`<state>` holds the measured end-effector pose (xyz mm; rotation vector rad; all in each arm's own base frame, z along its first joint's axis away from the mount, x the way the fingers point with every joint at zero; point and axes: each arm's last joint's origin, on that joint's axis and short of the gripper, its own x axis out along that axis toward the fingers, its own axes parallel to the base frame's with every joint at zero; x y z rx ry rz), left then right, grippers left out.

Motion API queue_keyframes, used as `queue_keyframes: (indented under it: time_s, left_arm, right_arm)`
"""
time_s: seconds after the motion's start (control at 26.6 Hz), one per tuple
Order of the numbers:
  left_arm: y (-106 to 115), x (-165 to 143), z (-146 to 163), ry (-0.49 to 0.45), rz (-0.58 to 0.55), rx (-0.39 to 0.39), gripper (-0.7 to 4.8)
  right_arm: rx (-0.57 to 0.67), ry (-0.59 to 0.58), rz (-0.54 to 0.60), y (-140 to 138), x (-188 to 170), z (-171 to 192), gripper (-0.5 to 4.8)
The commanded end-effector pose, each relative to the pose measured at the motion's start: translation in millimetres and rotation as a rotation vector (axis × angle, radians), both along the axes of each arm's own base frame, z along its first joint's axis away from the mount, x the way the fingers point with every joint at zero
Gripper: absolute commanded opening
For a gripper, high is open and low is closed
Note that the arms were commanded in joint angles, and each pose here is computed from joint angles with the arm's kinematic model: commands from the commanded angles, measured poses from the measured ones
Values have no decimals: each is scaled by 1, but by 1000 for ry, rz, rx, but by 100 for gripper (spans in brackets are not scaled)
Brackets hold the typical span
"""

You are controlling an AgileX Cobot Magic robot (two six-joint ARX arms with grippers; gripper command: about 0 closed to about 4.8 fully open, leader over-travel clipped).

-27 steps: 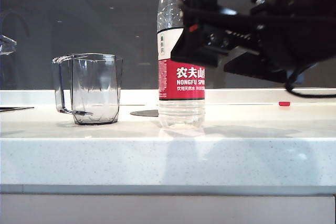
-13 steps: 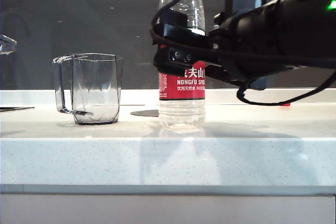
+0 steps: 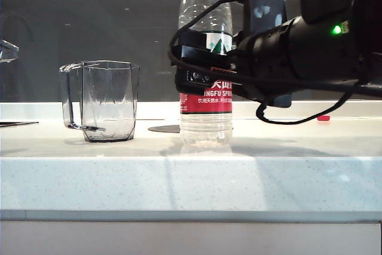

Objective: Pick up the mineral water bottle on the table and pour water into the mug until it's half full.

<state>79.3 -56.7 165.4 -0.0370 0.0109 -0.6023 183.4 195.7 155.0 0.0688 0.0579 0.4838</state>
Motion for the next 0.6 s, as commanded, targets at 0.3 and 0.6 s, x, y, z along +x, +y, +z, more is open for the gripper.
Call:
queue_keyframes:
  time_s: [0.3,0.6]
  left_arm:
    - [0,0,2,-11,-4,-6,-4]
    - [0,0,2,-11,-4,-6,-4]
  right_arm:
    - [17,-16,11,1,0,3,332]
    - [17,-17,10,1,0,3,281]
